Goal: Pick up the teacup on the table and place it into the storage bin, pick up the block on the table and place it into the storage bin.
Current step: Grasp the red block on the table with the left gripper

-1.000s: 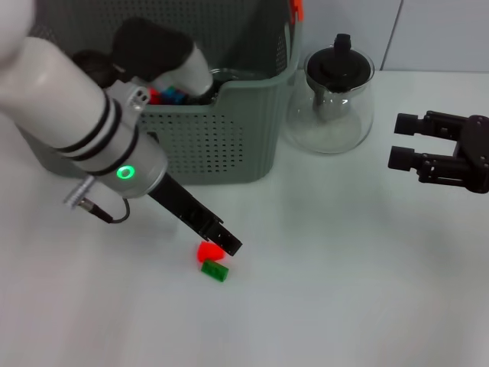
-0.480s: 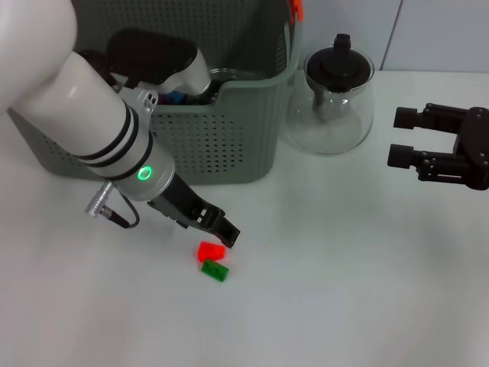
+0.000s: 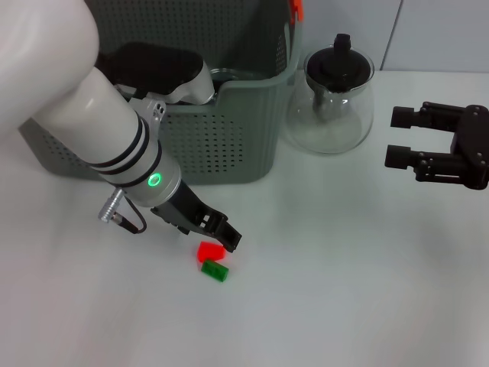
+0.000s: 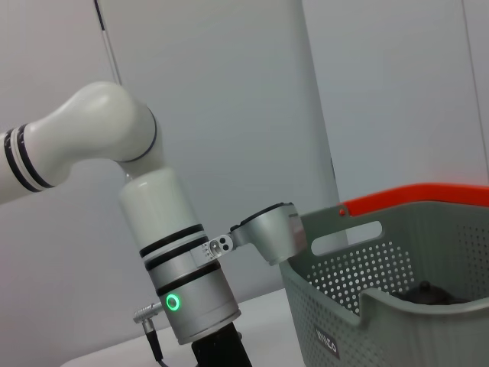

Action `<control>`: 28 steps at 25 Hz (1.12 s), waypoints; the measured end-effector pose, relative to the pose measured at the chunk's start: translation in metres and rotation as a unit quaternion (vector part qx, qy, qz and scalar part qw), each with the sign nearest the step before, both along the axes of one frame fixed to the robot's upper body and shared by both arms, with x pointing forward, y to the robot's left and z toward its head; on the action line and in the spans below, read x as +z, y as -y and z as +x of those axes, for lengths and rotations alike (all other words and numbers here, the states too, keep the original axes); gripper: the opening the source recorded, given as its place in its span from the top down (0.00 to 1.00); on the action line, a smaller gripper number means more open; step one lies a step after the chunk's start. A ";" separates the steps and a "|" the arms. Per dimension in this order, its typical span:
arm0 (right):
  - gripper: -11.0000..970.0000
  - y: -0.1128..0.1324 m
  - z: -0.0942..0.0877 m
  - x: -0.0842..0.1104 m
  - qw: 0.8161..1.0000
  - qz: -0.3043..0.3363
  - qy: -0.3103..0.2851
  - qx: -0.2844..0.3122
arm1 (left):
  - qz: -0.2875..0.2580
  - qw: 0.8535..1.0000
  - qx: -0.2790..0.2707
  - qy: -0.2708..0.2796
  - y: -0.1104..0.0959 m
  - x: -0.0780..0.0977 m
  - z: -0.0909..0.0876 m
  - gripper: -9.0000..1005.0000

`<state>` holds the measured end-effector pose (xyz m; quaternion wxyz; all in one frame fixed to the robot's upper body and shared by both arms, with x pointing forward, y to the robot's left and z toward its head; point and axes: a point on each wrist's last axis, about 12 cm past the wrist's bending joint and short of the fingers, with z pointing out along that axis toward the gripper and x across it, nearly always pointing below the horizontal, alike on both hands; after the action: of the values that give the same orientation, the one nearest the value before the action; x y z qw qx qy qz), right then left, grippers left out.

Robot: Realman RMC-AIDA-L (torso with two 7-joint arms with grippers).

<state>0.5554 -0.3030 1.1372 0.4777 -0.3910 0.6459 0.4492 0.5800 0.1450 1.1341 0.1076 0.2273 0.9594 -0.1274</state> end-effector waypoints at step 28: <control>0.18 0.002 -0.002 -0.003 1.000 0.001 0.003 -0.008 | 0.019 1.000 -0.013 0.009 0.007 -0.023 -0.002 0.19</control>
<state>0.5535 -0.3050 1.1345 0.4834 -0.3866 0.6473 0.4448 0.5784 0.1379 1.1113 0.1104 0.2430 0.9576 -0.1087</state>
